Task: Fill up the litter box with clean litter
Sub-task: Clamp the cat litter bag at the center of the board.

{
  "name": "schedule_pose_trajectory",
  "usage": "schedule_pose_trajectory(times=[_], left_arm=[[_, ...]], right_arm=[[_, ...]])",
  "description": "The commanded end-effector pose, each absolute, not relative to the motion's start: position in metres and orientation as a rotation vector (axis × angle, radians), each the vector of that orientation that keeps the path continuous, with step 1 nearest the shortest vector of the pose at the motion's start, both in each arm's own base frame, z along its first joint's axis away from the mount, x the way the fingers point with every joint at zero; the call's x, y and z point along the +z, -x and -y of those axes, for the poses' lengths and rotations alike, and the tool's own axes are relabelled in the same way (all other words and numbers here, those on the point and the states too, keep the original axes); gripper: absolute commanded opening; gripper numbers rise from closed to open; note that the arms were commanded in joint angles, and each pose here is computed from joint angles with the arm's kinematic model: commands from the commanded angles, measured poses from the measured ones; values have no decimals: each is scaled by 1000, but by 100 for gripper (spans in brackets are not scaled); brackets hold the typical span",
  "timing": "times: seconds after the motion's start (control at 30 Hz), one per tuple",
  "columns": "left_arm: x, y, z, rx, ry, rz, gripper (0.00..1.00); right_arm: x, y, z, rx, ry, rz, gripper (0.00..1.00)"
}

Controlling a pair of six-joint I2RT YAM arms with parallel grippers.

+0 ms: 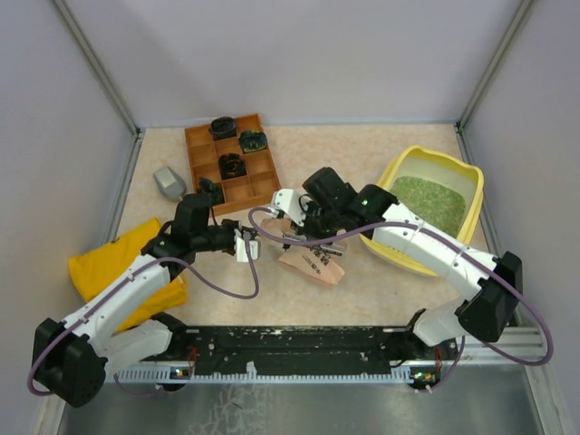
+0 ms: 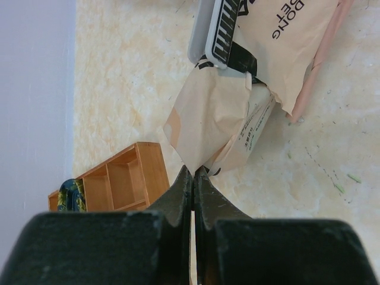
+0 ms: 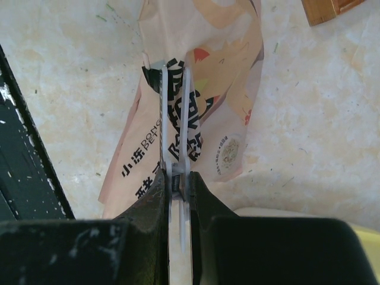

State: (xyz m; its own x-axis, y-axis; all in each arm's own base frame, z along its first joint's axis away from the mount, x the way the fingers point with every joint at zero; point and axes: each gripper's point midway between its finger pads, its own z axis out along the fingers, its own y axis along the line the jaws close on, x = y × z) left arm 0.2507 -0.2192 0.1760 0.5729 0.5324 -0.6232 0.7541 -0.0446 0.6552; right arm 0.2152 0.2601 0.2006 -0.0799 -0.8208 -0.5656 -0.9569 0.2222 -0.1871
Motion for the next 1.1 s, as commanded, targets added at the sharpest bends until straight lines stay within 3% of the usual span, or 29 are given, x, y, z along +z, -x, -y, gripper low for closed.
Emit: schedule_pose_trajectory(times=[0.0,0.67,0.87,1.07], left_arm=[[215,-259,230,-183,-1654,-908,0],[222,-261,235,-215,-1622,-920,0],[228,-272,231,-225,-1568,-1041,0],[261,-273,239,-284,-1510,-1056,0]], right_arm=[[223,-219,-287,410,1595,-1851,0],[228,-239,-317,398,1527,-1816,0],[241,-230,-269,256,1421,-1948,0],[242,-187,-209,233,1317,-2095,0]])
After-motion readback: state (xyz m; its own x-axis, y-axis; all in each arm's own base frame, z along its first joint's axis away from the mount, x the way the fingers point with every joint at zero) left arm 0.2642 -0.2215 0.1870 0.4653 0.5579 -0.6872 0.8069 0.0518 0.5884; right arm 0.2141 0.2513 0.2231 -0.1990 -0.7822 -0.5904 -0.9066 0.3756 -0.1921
